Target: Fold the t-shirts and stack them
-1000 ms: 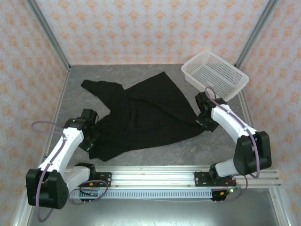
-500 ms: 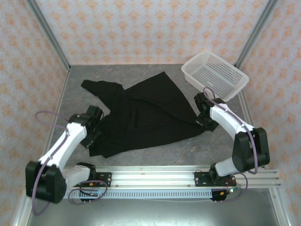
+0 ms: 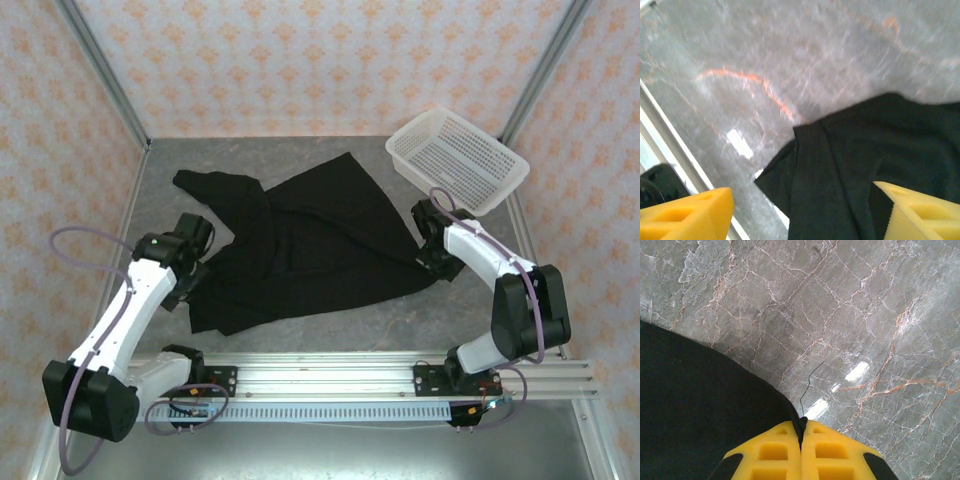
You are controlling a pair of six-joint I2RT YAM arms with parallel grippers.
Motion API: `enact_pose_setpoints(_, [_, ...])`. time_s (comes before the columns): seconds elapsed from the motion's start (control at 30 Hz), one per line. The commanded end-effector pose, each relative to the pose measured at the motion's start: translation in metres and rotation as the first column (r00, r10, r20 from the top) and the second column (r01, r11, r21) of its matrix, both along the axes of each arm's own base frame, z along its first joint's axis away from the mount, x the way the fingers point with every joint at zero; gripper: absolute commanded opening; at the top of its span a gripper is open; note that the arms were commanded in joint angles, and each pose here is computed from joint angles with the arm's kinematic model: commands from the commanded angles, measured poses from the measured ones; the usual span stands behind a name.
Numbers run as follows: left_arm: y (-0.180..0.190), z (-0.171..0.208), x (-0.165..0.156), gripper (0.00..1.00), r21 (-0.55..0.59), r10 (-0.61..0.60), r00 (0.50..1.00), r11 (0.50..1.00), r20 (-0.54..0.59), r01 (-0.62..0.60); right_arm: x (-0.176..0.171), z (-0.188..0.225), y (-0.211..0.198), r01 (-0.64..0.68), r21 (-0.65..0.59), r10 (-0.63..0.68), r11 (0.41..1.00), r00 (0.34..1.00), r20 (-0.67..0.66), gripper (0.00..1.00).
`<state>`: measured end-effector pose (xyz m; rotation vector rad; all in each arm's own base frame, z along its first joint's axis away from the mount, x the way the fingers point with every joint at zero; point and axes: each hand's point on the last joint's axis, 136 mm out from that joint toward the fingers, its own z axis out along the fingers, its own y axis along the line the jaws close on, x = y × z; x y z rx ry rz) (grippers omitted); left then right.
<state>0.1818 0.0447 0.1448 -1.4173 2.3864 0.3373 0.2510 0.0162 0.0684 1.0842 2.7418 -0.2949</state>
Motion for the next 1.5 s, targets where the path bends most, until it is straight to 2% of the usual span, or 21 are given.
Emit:
enact_pose_setpoints(0.0, [0.028, -0.003, 0.012, 0.72, 0.082, 0.016, 0.999, 0.997, -0.031, -0.014, 0.003, 0.002, -0.01, 0.001, -0.054, -0.001, 0.999, 1.0, 0.003, 0.0])
enact_pose_setpoints(0.03, [0.03, -0.01, 0.021, 0.68, 0.065, 0.01, 0.999, 0.998, -0.031, -0.008, 0.004, 0.001, -0.01, -0.003, -0.055, 0.003, 0.998, 1.0, 0.004, 0.0])
enact_pose_setpoints(0.1, [0.027, -0.027, 0.05, 0.54, 0.02, -0.048, 0.999, 0.999, -0.008, 0.048, 0.005, 0.0, -0.01, -0.011, -0.053, 0.012, 0.999, 1.0, 0.002, 0.0])
enact_pose_setpoints(0.17, [0.018, -0.047, 0.073, 0.53, -0.036, -0.118, 0.993, 0.992, -0.012, 0.118, 0.006, 0.0, -0.009, -0.014, -0.044, 0.014, 0.999, 1.0, 0.002, 0.0])
enact_pose_setpoints(0.27, [0.013, -0.073, 0.07, 0.54, -0.079, -0.149, 0.981, 0.987, -0.127, 0.139, 0.006, -0.001, -0.009, -0.01, -0.038, 0.01, 0.999, 1.0, 0.0, 0.0])
enact_pose_setpoints(0.4, [0.011, -0.096, 0.052, 0.54, -0.094, -0.144, 0.972, 0.987, -0.184, 0.128, 0.007, -0.002, -0.01, 0.0, -0.03, 0.0, 1.0, 1.0, 0.001, 0.0])
enact_pose_setpoints(0.5, [0.005, -0.113, 0.053, 0.55, -0.134, -0.154, 0.972, 0.982, -0.178, 0.132, 0.008, -0.002, -0.009, 0.002, -0.024, -0.002, 1.0, 1.0, 0.0, 0.0])
enact_pose_setpoints(0.7, [0.002, -0.135, 0.061, 0.54, -0.142, -0.157, 0.97, 0.981, -0.183, 0.132, 0.006, -0.006, -0.008, 0.004, -0.016, -0.004, 1.0, 1.0, -0.009, 0.0])
enact_pose_setpoints(0.8, [0.0, -0.14, 0.061, 0.44, -0.138, -0.158, 0.97, 0.981, -0.184, 0.133, 0.006, -0.006, -0.008, 0.009, -0.012, -0.009, 1.0, 1.0, -0.009, 0.0])
enact_pose_setpoints(0.87, [-0.002, -0.144, 0.059, 0.3, -0.144, -0.153, 0.971, 0.981, -0.181, 0.128, 0.007, -0.005, -0.007, 0.008, -0.008, -0.008, 1.0, 1.0, -0.002, 0.0])
enact_pose_setpoints(0.97, [-0.002, -0.143, 0.056, 0.15, -0.138, -0.148, 0.969, 0.983, -0.198, 0.122, 0.01, -0.002, -0.006, 0.007, 0.0, -0.007, 1.0, 1.0, 0.017, 0.0])
enact_pose_setpoints(1.03, [0.006, -0.129, 0.053, 0.01, -0.09, -0.13, 0.97, 0.989, -0.207, 0.114, 0.017, 0.006, -0.003, -0.006, 0.011, 0.006, 1.0, 0.999, 0.047, 0.0])
enact_pose_setpoints(1.17, [0.025, -0.071, 0.062, 0.0, 0.033, -0.099, 0.986, 0.994, -0.137, 0.104, 0.052, 0.04, 0.012, -0.066, 0.069, 0.05, 0.995, 0.978, 0.205, 0.0])
enact_pose_setpoints(1.3, [0.04, 0.006, 0.087, 0.0, 0.144, -0.066, 0.998, 0.988, 0.01, 0.064, 0.1, 0.094, 0.026, -0.117, 0.094, 0.075, 0.989, 0.927, 0.368, 0.0])
enact_pose_setpoints(1.47, [0.056, 0.095, 0.093, 0.0, 0.226, 0.013, 0.983, 0.973, 0.185, -0.055, 0.15, 0.184, 0.029, -0.116, 0.079, 0.051, 0.99, 0.821, 0.568, 0.0])
